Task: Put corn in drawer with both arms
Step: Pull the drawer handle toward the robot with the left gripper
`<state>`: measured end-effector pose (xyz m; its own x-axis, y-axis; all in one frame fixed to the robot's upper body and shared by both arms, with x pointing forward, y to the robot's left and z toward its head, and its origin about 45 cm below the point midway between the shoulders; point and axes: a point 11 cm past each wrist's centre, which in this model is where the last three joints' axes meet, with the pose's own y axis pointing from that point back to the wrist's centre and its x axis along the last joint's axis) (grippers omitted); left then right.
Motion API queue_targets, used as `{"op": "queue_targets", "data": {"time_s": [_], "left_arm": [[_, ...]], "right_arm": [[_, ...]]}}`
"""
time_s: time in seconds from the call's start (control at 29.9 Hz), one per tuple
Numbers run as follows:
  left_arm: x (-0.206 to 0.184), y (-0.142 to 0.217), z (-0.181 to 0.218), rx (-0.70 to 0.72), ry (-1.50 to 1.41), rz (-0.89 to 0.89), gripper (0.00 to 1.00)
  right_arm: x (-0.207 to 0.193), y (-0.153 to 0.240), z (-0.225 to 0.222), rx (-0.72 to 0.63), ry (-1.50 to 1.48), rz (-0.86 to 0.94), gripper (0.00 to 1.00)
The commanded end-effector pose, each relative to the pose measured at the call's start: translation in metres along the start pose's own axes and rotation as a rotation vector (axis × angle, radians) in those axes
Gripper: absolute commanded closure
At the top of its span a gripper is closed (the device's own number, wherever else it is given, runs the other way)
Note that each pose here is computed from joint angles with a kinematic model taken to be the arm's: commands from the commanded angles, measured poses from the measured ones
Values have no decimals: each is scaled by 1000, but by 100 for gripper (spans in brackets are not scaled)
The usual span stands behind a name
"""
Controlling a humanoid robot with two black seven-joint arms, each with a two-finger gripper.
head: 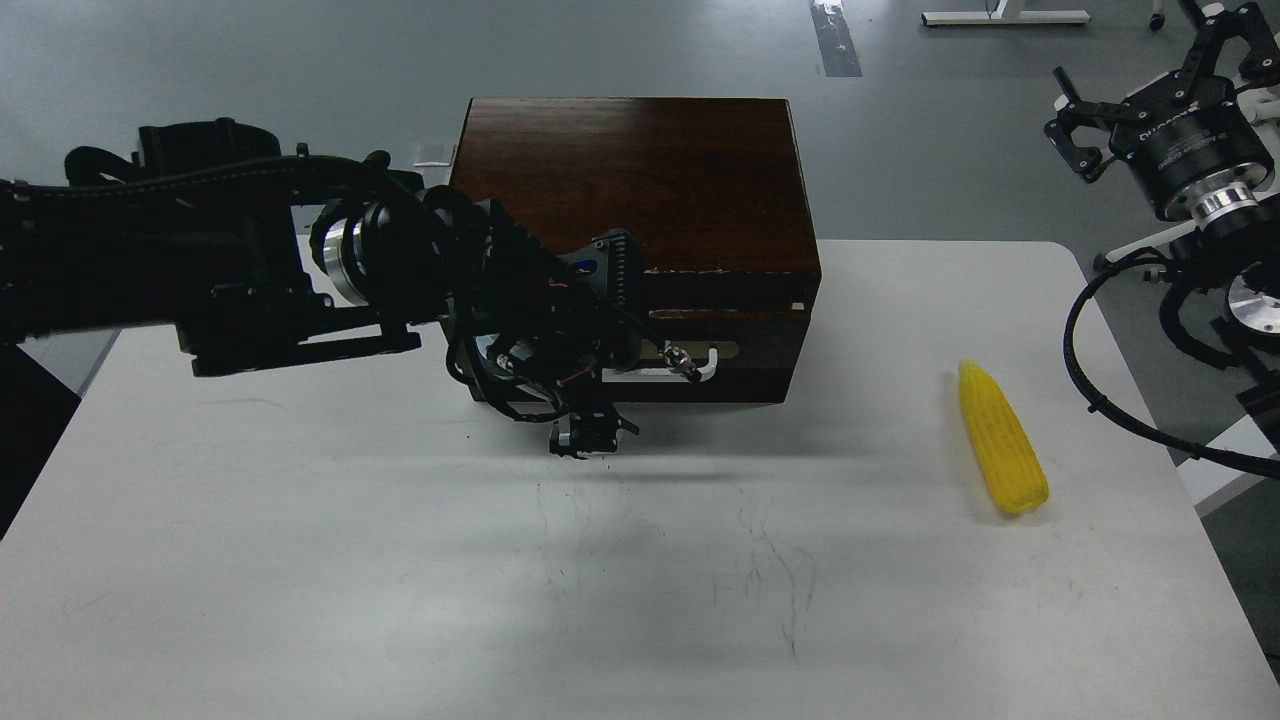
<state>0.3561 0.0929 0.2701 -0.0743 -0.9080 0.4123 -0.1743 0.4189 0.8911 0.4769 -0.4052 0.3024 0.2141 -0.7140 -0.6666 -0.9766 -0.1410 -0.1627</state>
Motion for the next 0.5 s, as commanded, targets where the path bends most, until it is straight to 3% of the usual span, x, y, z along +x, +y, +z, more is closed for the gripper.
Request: {"op": "queue_targets", "data": {"time_s": [0.0, 0.47], "left_arm": [[-2, 1, 1, -7, -1, -9, 38], [-2, 1, 18, -54, -17, -29, 37]], "right_arm": [[0, 0, -1, 1, 2, 0, 0], [1, 1, -4, 5, 6, 3, 0]]}}
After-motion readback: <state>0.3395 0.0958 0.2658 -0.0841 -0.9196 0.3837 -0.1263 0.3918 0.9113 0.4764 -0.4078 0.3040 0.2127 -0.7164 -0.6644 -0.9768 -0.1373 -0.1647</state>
